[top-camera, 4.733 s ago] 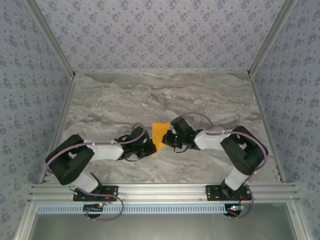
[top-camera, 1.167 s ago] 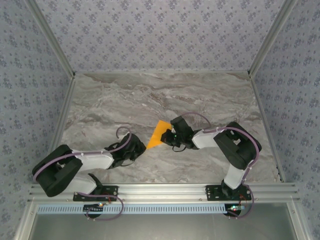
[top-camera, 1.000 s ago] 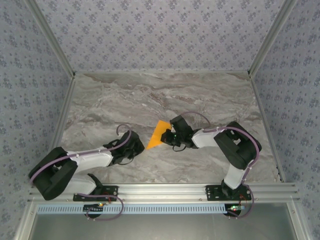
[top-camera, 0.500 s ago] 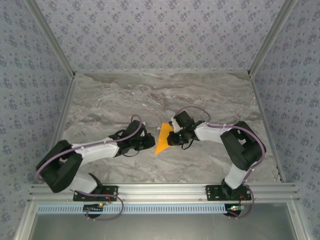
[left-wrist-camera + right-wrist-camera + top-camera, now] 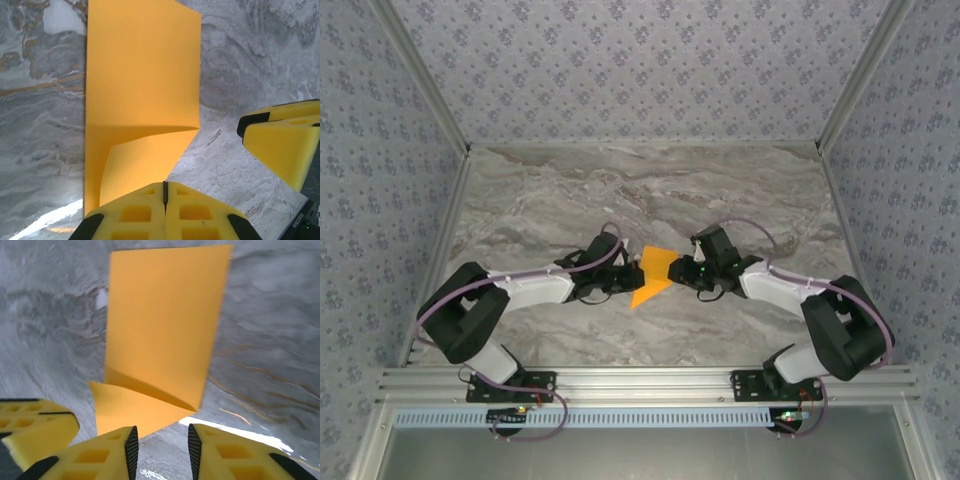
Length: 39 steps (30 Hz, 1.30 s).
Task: Fold a paper plane with a square sheet of paper (pick it up from the middle)
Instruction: Third fold the triangle at the center of the table.
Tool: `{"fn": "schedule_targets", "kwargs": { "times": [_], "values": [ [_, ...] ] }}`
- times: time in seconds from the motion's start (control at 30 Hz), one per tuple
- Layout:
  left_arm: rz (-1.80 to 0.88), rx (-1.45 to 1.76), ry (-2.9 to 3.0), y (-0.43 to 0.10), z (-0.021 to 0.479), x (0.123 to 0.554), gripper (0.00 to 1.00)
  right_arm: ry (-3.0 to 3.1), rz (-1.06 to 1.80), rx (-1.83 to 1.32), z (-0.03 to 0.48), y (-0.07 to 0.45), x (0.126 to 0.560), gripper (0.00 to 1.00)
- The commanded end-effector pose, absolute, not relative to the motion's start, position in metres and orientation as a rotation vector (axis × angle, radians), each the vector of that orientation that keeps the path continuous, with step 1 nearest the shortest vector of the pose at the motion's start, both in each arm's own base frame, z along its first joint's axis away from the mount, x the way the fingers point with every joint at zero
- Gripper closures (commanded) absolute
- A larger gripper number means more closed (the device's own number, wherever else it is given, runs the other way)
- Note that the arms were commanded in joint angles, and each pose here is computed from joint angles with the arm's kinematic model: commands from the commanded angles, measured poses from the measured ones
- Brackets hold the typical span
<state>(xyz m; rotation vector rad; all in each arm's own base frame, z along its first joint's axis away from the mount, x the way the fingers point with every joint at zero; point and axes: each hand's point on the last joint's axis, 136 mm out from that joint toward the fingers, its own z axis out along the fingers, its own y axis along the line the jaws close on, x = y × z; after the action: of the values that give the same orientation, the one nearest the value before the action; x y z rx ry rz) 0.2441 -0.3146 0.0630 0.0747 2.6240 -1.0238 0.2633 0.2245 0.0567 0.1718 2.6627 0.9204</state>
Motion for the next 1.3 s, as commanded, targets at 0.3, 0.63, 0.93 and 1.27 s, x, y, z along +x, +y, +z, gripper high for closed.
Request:
{"fn": "schedule_targets", "kwargs": {
  "times": [0.3,0.63,0.93,1.27],
  "values": [
    [-0.829,0.104,2.696,-0.311,0.038,0.257,0.96,2.642,0.956,0.378,0.052,0.216,0.266,0.53],
    [-0.680,0.025,2.798,-0.292,0.007,0.250,1.00,2.661,1.026,0.463,0.041,0.225,0.266,0.56],
    [-0.640,-0.042,2.830,-0.283,-0.004,0.245,1.00,2.685,1.070,0.493,0.032,0.239,0.268,0.59],
    [-0.640,-0.045,2.831,-0.283,-0.004,0.245,1.00,2.690,1.112,0.477,0.029,0.253,0.270,0.68]
  ]
}}
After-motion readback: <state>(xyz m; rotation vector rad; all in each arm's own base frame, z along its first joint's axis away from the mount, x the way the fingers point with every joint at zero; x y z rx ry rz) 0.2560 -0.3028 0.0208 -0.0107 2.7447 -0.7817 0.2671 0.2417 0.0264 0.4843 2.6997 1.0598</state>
